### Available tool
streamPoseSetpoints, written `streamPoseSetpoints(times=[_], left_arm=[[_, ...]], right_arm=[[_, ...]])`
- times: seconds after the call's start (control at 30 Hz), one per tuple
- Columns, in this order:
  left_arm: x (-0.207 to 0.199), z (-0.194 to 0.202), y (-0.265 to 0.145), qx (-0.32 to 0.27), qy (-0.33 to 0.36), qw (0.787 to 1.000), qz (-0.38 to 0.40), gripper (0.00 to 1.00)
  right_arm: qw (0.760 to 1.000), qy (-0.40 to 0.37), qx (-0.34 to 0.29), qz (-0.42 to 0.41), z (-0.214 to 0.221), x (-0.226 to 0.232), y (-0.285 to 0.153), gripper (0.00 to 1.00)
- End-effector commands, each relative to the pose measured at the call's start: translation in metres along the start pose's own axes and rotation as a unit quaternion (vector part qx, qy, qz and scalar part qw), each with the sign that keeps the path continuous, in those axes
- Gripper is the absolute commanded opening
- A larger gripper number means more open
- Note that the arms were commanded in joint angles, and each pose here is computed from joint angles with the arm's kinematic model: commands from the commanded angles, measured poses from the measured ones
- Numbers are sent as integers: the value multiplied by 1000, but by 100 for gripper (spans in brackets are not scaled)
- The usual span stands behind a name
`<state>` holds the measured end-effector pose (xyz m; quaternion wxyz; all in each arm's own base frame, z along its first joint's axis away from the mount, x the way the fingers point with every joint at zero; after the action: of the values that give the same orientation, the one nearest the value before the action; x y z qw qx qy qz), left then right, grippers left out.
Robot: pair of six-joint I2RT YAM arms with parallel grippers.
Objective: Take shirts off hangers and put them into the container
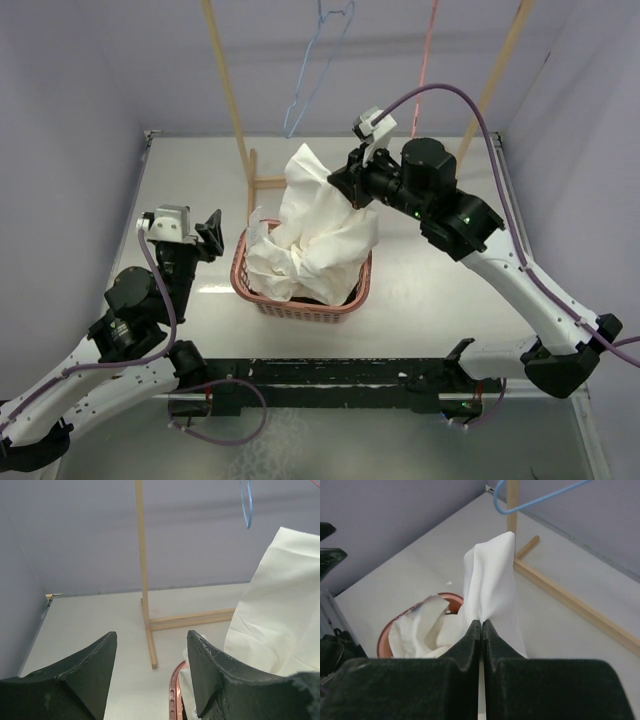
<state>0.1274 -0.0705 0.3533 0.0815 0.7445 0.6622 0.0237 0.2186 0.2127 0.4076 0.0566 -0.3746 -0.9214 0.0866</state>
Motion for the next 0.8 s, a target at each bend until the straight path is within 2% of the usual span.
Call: streamPoseSetpoints(times=[0.0,0.13,0.23,0.43,0.53,0.77], left_arm=[[1,-6,0,-13,-12,1000,1,62],[1,-6,0,-13,-12,1000,0,62],[0,-6,0,-12,-11,1000,1,62],[1,-7,0,-12,-11,1000,-1,62],[0,-6,1,-12,-10,1000,1,62],[-1,-5,2,-9,-6,1000,1,62]], right_arm=[[995,-17,-69,-69,-44,22,-20,0],[991,-24,-54,-119,-41,50,-32,0],[990,-19,-17,-140,-26,64,-34,0],[984,0,82,-159,38,78,-22,0],[981,8,130,-143,74,76,-14,0],[966,17,225,-126,154,81,38,0]])
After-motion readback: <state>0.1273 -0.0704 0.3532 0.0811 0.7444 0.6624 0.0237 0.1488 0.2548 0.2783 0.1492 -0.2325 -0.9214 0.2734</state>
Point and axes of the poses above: each gripper's point midway between its finger pads, its own y axis out along the fingers, its own x axis along the line the jaws close on, z = x × y, the point moved 10 cm from there along -y, back along the fingers, and after that the axes turned 3 degrees about -y, right-handed, at the moved point
